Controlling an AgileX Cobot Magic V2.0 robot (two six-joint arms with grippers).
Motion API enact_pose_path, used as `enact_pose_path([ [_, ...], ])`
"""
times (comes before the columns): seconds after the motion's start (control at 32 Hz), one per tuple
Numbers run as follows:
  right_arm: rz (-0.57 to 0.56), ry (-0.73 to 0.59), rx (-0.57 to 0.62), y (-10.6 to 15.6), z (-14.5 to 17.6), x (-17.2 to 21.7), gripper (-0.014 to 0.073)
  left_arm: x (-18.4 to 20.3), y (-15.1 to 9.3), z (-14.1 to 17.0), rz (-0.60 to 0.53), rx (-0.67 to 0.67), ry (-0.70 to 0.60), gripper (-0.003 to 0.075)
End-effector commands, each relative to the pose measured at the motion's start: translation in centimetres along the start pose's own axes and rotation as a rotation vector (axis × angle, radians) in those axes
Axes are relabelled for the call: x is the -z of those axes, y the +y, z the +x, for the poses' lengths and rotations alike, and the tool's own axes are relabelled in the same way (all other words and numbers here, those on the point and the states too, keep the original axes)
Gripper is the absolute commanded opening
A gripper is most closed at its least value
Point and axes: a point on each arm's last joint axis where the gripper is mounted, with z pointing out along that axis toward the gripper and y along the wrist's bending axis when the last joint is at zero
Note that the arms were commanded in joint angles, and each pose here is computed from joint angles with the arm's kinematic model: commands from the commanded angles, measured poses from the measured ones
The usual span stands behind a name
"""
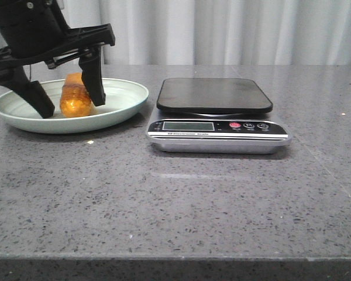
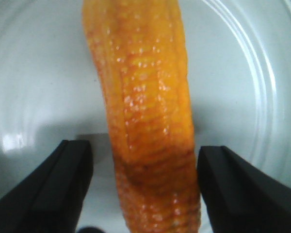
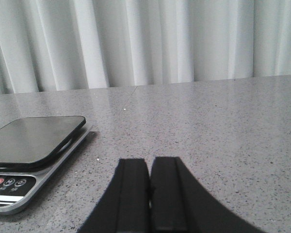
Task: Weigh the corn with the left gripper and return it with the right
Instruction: 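Lower the left gripper over the corn cob and close on it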
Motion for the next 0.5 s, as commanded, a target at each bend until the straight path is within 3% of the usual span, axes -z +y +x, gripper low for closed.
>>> enact_pose_path([
  [0.0,-0.009,-0.109,0.013,0.14,-1.16,0.2,0.0149,1.32,-0.84,-1.0,0.025,-0.011,-0.076,0.0401],
  [0.28,-0.009,-0.109,0.013,0.14,-1.16,0.2,0.0149,0.81,-0.68,-1.34,0.002,-0.038,-0.098,0.0145],
  [0.47,-0.009,-0.109,0.013,0.14,-1.16,0.2,0.0149,1.68,-1.67,-1.53,-0.001,-0.101,-0.111,0.0127],
])
